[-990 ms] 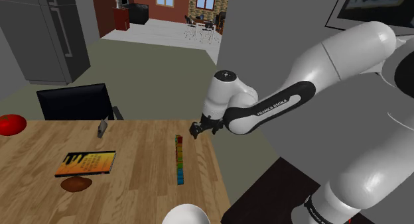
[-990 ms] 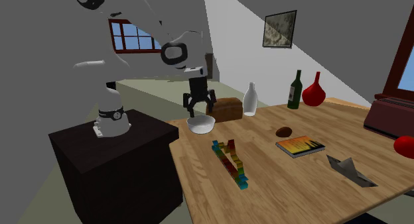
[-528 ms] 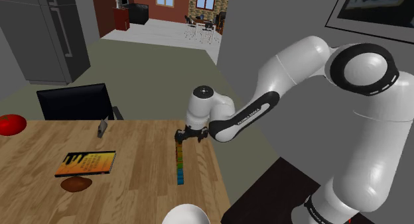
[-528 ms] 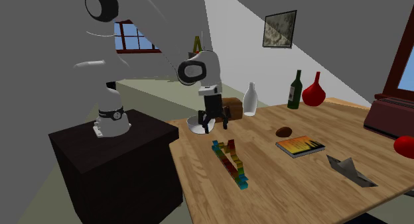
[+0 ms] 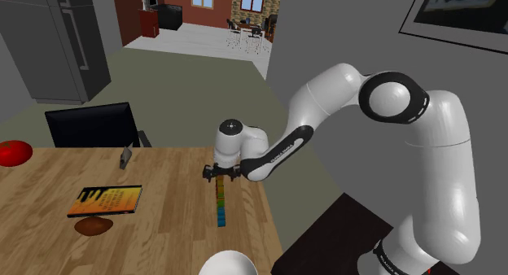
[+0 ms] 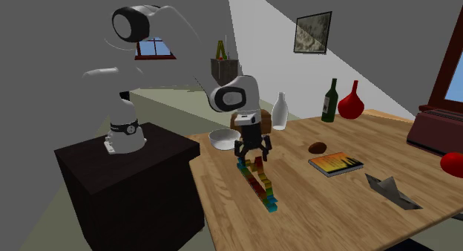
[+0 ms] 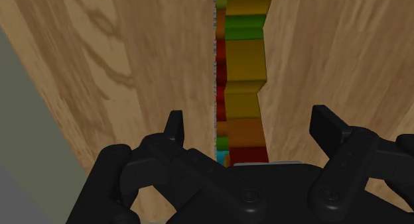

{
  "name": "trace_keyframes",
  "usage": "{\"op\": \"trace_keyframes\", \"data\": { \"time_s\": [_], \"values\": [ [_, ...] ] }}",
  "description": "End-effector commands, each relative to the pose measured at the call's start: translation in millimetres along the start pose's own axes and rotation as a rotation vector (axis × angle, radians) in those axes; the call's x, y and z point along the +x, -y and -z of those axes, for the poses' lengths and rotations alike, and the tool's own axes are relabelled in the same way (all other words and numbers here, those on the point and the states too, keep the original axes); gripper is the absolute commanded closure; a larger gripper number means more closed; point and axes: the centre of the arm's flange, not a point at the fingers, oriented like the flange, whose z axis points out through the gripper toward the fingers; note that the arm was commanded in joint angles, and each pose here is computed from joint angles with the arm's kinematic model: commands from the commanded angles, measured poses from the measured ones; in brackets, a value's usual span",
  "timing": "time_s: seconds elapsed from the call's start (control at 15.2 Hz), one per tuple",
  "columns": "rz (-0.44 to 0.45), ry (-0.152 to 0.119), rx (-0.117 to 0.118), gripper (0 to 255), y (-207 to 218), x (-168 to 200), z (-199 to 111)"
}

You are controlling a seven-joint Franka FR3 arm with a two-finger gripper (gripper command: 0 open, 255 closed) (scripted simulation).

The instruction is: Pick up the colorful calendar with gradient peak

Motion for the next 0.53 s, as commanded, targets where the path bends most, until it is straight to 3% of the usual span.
{"op": "trace_keyframes", "data": {
  "time_s": [0.0, 0.4, 0.46],
  "values": [
    [-0.003, -0.001, 0.000, 0, 0.5, -1.7, -12.7],
    [-0.003, -0.001, 0.000, 0, 0.1, -8.2, -35.9],
    [-0.003, -0.001, 0.000, 255, 0.2, -8.2, -36.1]
  ]
}}
